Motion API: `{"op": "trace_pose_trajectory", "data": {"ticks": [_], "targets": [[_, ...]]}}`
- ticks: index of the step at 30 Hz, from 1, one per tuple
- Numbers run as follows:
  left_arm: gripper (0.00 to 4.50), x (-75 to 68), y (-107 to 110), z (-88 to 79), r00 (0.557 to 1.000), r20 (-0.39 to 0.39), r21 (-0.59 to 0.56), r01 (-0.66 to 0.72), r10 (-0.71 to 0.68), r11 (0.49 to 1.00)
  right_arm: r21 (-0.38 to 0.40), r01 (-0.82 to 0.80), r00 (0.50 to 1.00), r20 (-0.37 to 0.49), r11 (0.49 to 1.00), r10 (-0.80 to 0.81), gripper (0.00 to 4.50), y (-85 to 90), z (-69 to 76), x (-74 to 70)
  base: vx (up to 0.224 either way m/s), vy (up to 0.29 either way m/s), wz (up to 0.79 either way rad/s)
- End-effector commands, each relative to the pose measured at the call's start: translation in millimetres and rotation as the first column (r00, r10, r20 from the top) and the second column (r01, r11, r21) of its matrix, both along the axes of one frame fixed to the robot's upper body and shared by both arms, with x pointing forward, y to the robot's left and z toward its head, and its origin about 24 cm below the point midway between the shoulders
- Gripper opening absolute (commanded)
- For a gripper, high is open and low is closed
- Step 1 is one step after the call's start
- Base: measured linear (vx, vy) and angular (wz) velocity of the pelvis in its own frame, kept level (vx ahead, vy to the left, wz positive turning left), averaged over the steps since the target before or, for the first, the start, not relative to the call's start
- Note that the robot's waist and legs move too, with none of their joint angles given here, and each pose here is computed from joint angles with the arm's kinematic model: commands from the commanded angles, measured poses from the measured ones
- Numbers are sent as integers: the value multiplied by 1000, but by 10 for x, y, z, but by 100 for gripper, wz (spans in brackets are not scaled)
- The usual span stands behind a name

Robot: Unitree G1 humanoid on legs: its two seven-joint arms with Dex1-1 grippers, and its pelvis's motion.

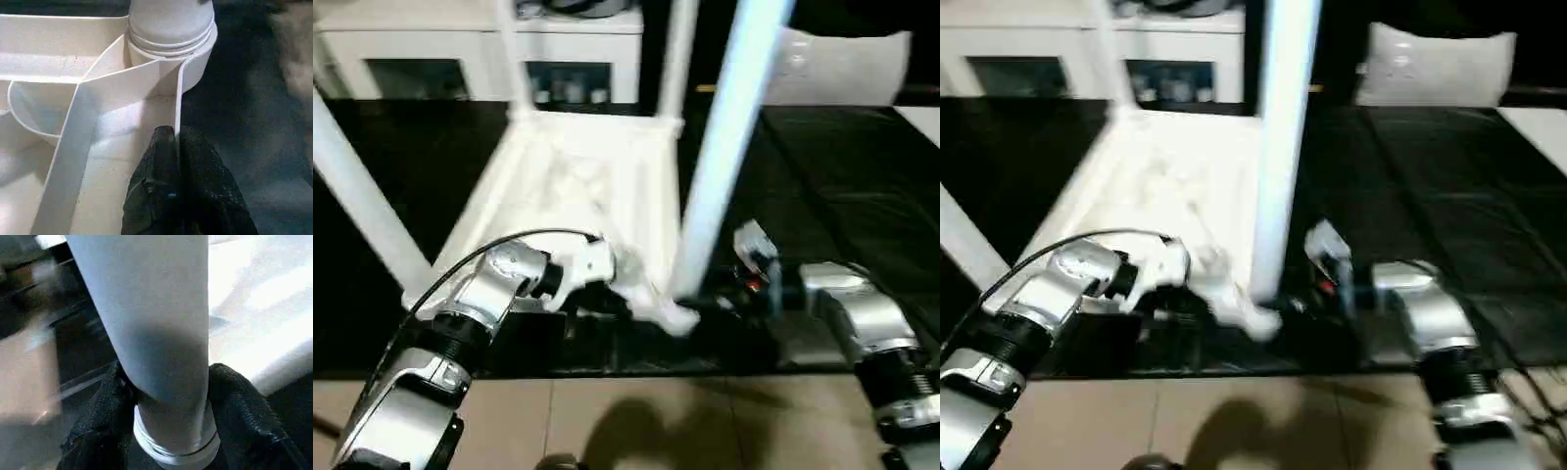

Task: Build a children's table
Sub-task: Rotate leg to tighten

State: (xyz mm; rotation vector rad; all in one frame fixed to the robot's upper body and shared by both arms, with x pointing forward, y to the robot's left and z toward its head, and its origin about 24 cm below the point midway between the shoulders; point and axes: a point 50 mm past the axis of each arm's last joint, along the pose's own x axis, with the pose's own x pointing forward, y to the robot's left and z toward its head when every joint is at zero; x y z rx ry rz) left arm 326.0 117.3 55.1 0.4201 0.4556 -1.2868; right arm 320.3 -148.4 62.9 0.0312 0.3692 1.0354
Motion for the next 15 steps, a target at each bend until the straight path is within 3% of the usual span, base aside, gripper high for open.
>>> {"op": "trace_pose_trajectory", "data": {"ticks": [1,5,8,10,13,15], "targets": [[0,-11,-432,152,999,34,-142,30,-26,989,-50,227,974,24,973,-226,194,112,25,191,0,0,0],[0,90,-563,158,992,56,-167,-106,116,980,-61,400,916,20,914,-400,194,241,-21,294,0,0,0],[0,105,-643,149,985,71,-177,-142,157,974,-13,413,910,42,911,-412,194,359,-11,297,0,0,0],[0,102,-659,145,983,77,-172,-151,166,973,-3,411,911,44,911,-411,263,384,-16,287,0,0,0],[0,94,-655,138,979,82,-162,-170,185,972,-26,402,914,63,915,-400,265,359,-50,253,0,0,0],[0,91,-619,125,980,88,-148,-165,179,975,5,397,916,57,918,-396,303,299,-39,234,0,0,0]]}}
